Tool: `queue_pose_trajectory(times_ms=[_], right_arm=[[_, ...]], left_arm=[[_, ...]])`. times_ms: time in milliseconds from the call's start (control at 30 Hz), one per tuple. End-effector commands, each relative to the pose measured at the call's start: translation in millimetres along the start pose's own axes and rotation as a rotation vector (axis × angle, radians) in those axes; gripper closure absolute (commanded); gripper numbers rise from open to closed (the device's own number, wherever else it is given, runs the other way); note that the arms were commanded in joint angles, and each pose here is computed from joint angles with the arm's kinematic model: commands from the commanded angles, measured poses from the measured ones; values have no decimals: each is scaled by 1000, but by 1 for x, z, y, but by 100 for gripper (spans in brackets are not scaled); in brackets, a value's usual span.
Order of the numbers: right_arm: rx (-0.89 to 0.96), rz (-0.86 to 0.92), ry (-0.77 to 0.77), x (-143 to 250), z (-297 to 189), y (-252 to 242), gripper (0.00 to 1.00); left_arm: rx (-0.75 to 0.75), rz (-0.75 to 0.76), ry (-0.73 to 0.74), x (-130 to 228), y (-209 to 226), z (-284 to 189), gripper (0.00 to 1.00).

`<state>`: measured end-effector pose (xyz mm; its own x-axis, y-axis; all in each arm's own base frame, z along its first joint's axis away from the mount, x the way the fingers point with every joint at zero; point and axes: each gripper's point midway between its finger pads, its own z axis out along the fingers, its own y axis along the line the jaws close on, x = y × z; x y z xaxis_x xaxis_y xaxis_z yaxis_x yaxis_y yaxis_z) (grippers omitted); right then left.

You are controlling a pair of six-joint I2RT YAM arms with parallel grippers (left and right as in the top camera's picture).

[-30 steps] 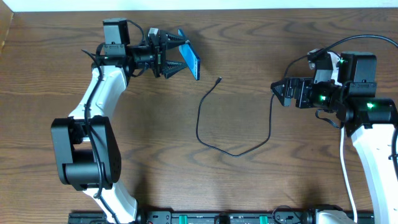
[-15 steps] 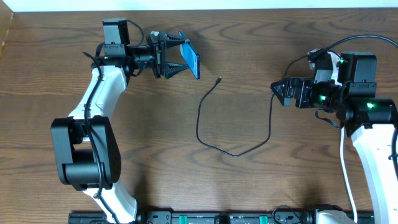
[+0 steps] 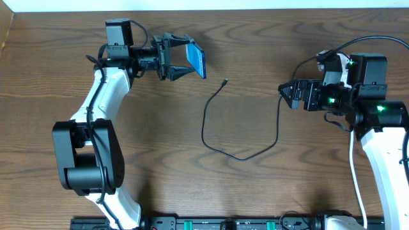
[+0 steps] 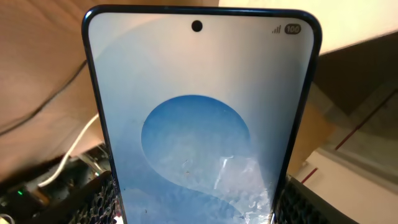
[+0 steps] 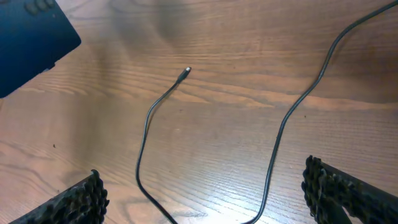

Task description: Plug charger to phone and switch on socket

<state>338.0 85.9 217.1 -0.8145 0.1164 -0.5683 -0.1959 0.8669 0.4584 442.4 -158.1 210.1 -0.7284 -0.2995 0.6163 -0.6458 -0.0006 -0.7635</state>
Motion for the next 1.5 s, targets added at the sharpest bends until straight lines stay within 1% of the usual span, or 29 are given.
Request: queue_pose_trajectory(times_ms=[0,133,267,367,1033,1467], right_arm=[[-12,1,-8,-5,-2,5,1],[-12,1,-8,-5,-2,5,1],[-12,5,-8,-5,-2,5,1],[-12,9,-8,-5,-2,5,1],[-13,9,-8,-5,-2,5,1],[-21,0,-5,-4,0,9,1]], left_arm=[[10,-55,46,15,-10,-3,35],[9,-92,46,15,-10,-3,35],[7,-174,46,15,-10,-3,35],[7,-195,47,15,-10,-3,35],[6,-194,40,14,-10,-2,35],[-32,-153,-7,15,-2,25,35]])
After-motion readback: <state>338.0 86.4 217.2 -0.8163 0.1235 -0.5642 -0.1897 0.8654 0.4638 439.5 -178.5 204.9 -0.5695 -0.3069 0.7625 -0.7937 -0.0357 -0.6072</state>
